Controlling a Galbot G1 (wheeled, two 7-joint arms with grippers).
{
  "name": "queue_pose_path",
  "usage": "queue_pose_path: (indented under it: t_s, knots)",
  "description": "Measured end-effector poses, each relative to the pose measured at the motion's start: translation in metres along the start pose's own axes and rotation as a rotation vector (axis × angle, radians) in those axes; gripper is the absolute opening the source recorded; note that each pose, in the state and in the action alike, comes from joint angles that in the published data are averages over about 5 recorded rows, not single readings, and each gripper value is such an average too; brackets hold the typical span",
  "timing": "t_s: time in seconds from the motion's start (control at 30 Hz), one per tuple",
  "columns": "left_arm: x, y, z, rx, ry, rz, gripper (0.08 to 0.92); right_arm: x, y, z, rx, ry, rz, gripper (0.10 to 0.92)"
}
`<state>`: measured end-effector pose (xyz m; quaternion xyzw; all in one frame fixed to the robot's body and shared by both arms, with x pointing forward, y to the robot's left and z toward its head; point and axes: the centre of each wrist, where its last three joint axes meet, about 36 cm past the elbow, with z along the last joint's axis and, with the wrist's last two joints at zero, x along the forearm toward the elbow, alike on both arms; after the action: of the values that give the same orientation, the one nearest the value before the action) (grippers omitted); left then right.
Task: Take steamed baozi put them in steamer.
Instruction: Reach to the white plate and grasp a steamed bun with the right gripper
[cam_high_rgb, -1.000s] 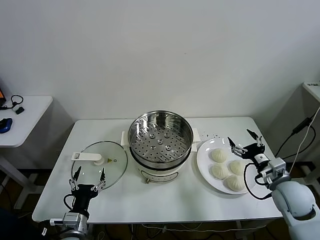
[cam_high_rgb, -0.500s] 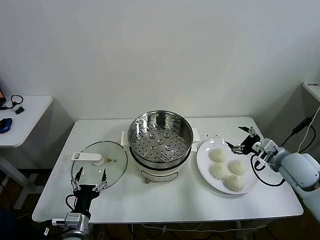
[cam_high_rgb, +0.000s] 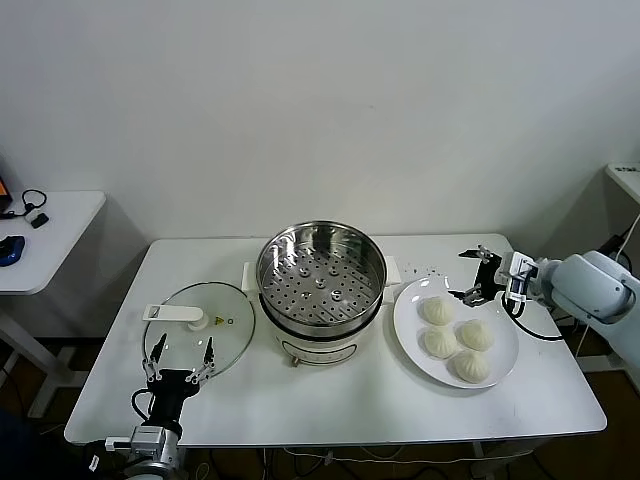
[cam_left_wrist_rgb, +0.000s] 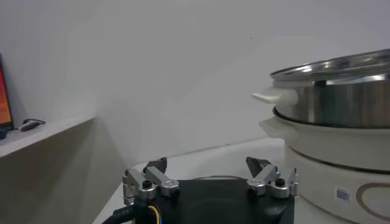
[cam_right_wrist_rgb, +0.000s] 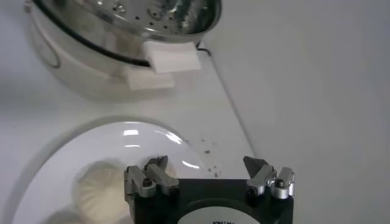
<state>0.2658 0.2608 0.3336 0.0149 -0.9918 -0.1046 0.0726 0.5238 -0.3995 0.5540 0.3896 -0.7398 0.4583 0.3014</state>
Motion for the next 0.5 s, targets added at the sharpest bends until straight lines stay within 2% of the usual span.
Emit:
queue_pose_path:
  t_s: [0.5]
  knots:
    - [-0.002,-0.006,0.004,0.001,-0.005,0.013,0.823,-0.016,-0.048,-0.012,0.111,0.114,-0.248,0.823]
